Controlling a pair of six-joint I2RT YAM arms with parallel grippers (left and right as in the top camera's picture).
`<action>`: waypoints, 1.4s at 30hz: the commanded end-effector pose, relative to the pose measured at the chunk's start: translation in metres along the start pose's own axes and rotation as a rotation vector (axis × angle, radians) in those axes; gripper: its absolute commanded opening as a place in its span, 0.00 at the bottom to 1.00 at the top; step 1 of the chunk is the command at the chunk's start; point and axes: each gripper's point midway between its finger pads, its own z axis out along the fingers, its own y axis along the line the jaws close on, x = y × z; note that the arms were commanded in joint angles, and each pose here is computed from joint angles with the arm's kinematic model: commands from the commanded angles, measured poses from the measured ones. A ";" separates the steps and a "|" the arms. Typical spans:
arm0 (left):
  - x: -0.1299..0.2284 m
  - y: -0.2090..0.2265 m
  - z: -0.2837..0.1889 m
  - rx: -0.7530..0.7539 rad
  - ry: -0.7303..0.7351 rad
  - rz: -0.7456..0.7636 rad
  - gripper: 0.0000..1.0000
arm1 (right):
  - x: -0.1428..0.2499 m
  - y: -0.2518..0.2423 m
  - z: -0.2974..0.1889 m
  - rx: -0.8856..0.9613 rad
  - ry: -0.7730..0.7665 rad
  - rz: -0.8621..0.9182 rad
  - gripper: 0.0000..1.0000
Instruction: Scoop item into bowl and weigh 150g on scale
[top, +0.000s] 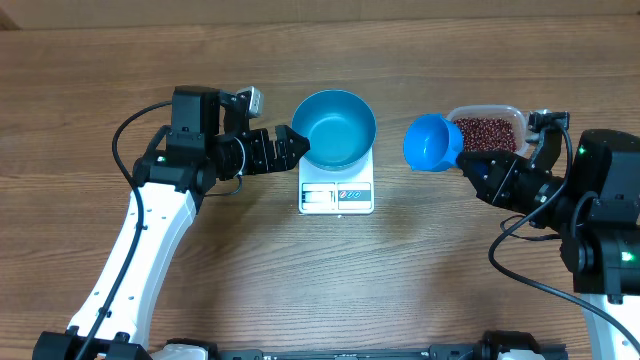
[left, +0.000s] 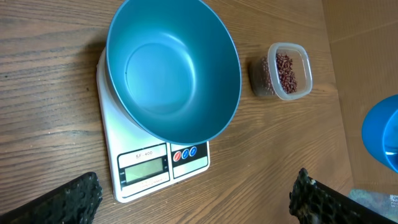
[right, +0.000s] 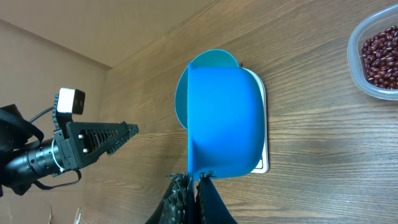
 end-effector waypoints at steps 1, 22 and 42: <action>-0.005 -0.005 -0.006 0.001 -0.023 0.044 0.99 | -0.007 0.006 -0.007 -0.010 -0.025 -0.017 0.04; -0.014 0.010 -0.007 -0.089 -0.066 0.058 1.00 | -0.017 -0.003 -0.009 0.038 -0.069 -0.015 0.04; -0.037 -0.005 -0.034 -0.247 -0.104 0.199 0.96 | -0.055 -0.057 -0.010 0.229 -0.026 0.017 0.04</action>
